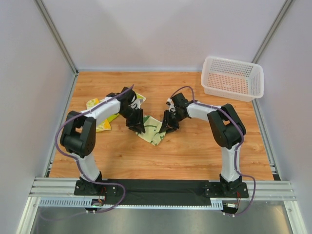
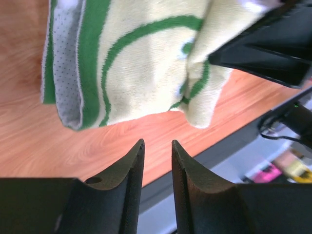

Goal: Roll the towels
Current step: Roll the towel

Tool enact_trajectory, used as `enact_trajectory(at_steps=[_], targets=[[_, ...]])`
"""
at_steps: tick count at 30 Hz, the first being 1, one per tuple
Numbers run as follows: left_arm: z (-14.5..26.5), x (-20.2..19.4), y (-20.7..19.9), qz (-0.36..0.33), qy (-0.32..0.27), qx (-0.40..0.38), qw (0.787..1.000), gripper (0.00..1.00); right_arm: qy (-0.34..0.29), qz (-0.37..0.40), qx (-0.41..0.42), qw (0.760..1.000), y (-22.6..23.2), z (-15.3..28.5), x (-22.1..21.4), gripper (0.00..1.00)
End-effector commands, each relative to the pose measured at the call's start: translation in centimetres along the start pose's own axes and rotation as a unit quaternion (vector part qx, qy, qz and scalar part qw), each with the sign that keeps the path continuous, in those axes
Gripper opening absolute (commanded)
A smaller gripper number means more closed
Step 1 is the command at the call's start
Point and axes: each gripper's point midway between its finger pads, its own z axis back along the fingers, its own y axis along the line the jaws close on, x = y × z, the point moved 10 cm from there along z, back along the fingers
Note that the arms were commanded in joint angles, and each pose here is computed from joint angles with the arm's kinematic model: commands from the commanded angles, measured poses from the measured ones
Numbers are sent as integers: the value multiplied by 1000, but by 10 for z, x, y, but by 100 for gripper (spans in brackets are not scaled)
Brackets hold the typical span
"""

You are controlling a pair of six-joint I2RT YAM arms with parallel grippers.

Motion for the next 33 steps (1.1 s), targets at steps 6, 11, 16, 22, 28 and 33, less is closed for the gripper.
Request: enact_trajectory(at_steps=[6, 11, 16, 22, 28, 33], targets=[[35, -29, -72, -259, -147, 73, 952, 38, 16, -6, -75, 997, 22, 5, -2, 25], [24, -46, -90, -304, -158, 35, 939, 37, 19, -12, -85, 996, 26, 4, 2, 27], [7, -55, -91, -334, -150, 31, 930, 42, 31, -25, -89, 995, 24, -2, 3, 27], [-20, -57, -87, -344, -128, 31, 930, 41, 37, -32, -91, 995, 24, -3, 3, 27], [-35, -54, -85, -344, -119, 51, 930, 41, 43, -34, -95, 994, 22, -5, 2, 25], [-50, -48, -72, -330, -115, 104, 931, 41, 44, -35, -95, 994, 21, -6, 1, 23]])
